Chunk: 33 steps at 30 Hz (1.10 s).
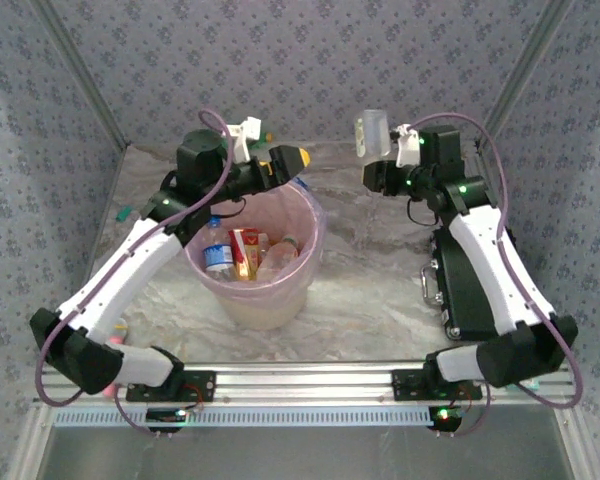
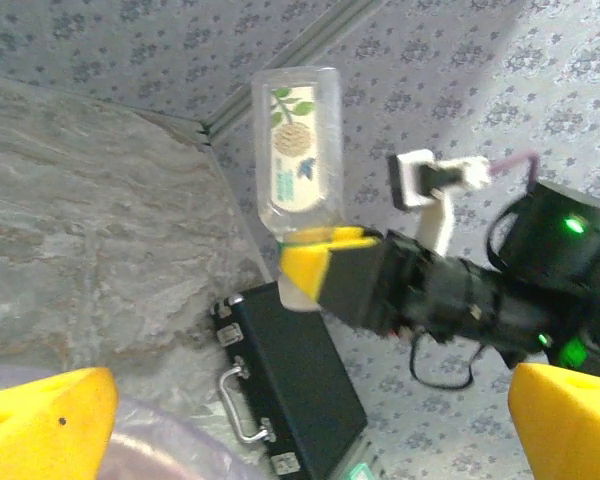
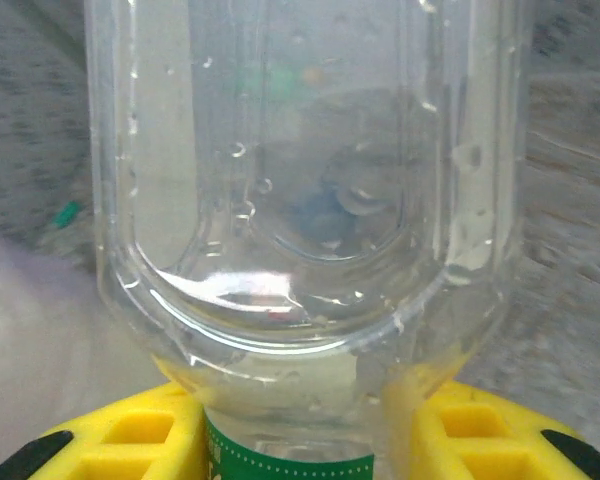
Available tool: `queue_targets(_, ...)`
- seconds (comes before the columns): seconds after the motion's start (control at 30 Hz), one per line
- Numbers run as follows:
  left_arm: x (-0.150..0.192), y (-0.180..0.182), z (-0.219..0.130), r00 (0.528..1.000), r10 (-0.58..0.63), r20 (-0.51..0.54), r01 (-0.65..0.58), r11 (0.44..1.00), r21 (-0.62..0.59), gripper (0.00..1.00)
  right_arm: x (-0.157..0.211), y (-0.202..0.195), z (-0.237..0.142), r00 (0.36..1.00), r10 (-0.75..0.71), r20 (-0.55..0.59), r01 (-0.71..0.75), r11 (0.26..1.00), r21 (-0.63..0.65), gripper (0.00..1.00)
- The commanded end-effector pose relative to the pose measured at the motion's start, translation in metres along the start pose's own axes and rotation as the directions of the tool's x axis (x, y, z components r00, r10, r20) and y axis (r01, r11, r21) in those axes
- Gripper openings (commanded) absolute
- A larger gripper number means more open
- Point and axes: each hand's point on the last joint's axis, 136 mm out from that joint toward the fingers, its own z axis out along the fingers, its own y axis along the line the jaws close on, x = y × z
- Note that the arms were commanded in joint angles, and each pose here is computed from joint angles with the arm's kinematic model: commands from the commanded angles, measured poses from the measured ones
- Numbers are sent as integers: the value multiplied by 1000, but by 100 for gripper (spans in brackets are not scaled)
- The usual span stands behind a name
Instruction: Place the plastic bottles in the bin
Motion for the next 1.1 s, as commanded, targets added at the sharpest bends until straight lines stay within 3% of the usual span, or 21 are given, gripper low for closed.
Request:
queue_targets(0.0, -13, -45, 3, 1000, 24, 19, -27, 989, 148, 100, 1, 38, -11, 997, -66, 27, 68, 990, -124, 20)
queue_targets(0.33, -1, -66, 42, 998, 49, -43, -39, 974, 225, 99, 11, 99, -30, 990, -141, 31, 144, 953, -267, 18)
queue_targets(0.73, 4, -61, 63, 998, 32, -61, -18, 976, 215, 83, 10, 119, -27, 986, -162, 47, 168, 934, -315, 18)
queue_targets(0.9, 3, -60, 64, 998, 31, -57, -19, 977, 212, 65, 9, 117, -24, 985, -168, 42, 173, 939, -297, 18)
queue_targets(1.07, 2, -59, 63, 998, 32, -52, -21, 978, 205, 59, 10, 116, -22, 985, -172, 33, 174, 941, -292, 24)
